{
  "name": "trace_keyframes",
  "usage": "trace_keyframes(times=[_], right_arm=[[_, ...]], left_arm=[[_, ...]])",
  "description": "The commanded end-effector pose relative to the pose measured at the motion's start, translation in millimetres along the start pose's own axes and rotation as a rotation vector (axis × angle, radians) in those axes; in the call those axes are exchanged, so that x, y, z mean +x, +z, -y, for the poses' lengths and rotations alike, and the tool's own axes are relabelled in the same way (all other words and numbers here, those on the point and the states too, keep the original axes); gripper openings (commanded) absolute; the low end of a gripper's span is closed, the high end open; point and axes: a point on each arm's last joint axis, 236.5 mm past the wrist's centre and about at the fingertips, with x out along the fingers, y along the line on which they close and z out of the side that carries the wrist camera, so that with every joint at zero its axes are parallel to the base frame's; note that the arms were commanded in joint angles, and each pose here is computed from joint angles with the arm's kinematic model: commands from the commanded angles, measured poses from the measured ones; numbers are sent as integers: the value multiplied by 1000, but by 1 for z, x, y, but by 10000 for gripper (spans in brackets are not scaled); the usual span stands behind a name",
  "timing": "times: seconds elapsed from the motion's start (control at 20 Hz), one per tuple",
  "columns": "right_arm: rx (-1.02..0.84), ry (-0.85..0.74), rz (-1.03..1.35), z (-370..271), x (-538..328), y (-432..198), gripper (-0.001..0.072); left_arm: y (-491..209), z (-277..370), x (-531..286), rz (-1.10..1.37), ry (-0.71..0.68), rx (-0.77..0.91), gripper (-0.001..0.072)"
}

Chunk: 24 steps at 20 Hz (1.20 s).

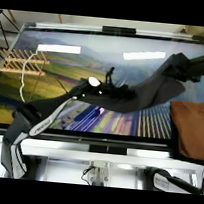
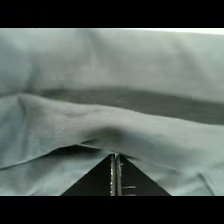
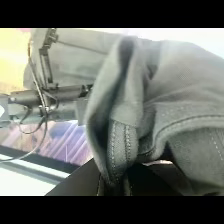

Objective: Fold the shirts.

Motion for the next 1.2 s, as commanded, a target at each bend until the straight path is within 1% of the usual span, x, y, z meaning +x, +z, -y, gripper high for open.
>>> trace_keyframes(times=[0.0,0.15,0.25,0.3,0.45,0.55,0.6,0.65,0.7,0.75,0.9,0.95,1.0,1.05,1.15], right_arm=[[-3,20,35,-8,19,16,87],[-31,52,14,-26,75,29,88],[-55,110,-17,-55,124,28,87],[-67,136,-35,-70,150,24,87],[-69,173,-63,-107,235,9,87],[-24,246,-67,-135,285,-3,88],[17,286,-75,-148,308,-11,121],[61,319,-81,-156,324,-16,301],[102,346,-95,-161,336,-21,541],[124,360,-113,-162,342,-25,572],[57,362,-159,-141,320,-22,570],[40,336,-176,-123,303,-17,570],[12,274,-192,-97,288,-13,570],[-15,159,-219,-56,270,-12,570],[-33,-208,-313,55,228,-21,570]], left_arm=[[21,-4,-59,-52,80,114,30],[82,-4,-178,83,262,207,30],[116,14,-271,230,325,251,31],[125,27,-314,301,334,260,32],[125,72,-434,500,378,323,32],[106,105,-485,577,426,439,32],[96,115,-500,596,447,468,32],[86,119,-511,601,472,478,32],[78,119,-515,587,492,480,33],[70,116,-515,560,507,477,32],[61,104,-506,502,511,451,32],[61,99,-504,495,511,439,32],[61,93,-502,492,510,426,32],[61,89,-500,489,508,416,32],[60,82,-495,476,504,400,32]])
